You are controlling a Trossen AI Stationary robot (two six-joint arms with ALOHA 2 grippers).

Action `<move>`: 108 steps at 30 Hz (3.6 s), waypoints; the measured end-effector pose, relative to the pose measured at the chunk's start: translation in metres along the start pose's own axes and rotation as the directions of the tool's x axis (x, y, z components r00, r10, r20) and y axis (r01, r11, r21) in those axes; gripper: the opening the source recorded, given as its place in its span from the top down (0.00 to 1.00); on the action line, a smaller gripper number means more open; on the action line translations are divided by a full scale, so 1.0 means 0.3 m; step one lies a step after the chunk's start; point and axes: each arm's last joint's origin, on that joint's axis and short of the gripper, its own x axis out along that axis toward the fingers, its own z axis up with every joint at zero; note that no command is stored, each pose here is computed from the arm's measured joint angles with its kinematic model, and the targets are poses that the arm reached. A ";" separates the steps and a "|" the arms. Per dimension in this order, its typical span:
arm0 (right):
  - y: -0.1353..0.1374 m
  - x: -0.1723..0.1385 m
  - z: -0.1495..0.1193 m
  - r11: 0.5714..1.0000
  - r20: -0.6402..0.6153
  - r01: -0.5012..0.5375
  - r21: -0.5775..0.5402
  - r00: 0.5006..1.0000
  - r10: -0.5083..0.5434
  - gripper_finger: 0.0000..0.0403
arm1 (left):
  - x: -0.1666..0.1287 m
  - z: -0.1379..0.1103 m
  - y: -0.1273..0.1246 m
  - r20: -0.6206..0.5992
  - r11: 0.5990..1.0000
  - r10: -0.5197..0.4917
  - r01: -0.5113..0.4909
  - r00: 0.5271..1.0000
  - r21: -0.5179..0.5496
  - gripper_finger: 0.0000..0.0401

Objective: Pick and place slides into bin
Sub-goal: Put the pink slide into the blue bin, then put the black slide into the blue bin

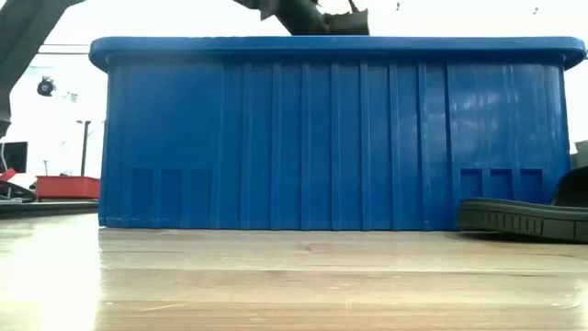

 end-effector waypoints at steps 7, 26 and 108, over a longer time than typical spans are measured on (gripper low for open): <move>0.000 0.000 0.002 1.000 0.006 0.000 0.000 1.000 0.000 0.88 | 0.059 -0.018 -0.040 -0.045 0.991 -0.023 0.029 0.999 0.134 1.00; 0.000 0.000 0.002 0.999 0.005 -0.001 -0.036 1.000 0.001 0.88 | 0.189 -0.072 -0.123 -0.200 0.913 -0.009 0.090 0.980 0.398 1.00; 0.009 -0.001 -0.005 0.995 -0.013 -0.090 -0.039 0.996 0.089 0.88 | 0.184 -0.140 -0.115 -0.222 0.958 -0.136 0.185 0.966 0.218 0.27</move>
